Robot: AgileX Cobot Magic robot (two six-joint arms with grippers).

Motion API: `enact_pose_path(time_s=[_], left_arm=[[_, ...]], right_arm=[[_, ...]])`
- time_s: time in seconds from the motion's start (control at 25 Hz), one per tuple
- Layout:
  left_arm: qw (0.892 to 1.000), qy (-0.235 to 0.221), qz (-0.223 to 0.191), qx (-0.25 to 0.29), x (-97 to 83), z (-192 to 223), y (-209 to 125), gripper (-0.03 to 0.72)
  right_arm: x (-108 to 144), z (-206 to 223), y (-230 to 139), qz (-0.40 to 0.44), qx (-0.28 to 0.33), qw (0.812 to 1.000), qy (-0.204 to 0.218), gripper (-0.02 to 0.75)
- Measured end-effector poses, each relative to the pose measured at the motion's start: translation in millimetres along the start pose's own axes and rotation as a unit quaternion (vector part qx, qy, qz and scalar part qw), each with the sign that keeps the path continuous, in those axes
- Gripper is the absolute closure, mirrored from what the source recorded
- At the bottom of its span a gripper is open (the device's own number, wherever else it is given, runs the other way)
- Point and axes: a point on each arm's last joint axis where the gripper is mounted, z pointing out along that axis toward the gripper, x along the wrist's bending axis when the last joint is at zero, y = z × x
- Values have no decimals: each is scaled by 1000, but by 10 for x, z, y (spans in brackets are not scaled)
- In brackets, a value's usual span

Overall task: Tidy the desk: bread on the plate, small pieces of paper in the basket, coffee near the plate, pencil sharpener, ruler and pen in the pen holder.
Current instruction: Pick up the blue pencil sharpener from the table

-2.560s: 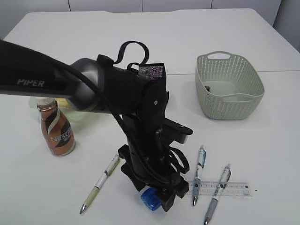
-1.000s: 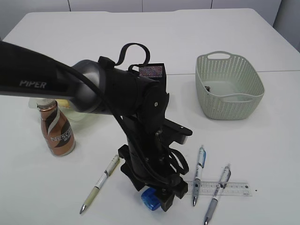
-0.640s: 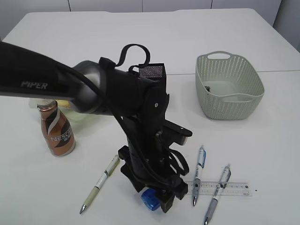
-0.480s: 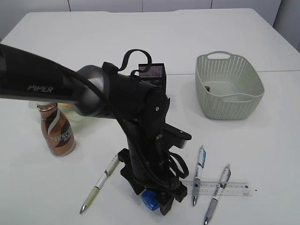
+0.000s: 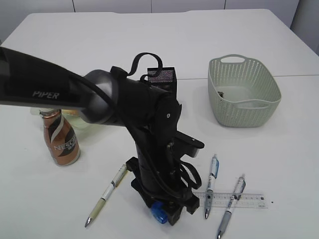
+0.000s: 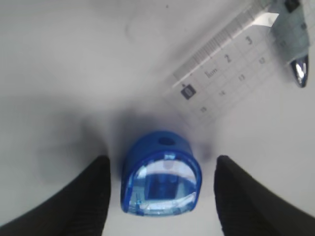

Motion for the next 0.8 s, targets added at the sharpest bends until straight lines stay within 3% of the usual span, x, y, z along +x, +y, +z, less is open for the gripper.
enact_pose_path(time_s=[0.24, 0.44, 0.8], left_arm=[[1000, 0, 0, 0, 0, 6, 5, 358], [1000, 1, 0, 13, 2, 6, -19, 382], [996, 30, 15, 86, 58, -1, -148, 383]], right_arm=[[0, 0, 0, 0, 0, 1000, 0, 375], [0, 0, 0, 0, 0, 1000, 0, 375], [0, 0, 0, 0, 0, 1000, 0, 375]])
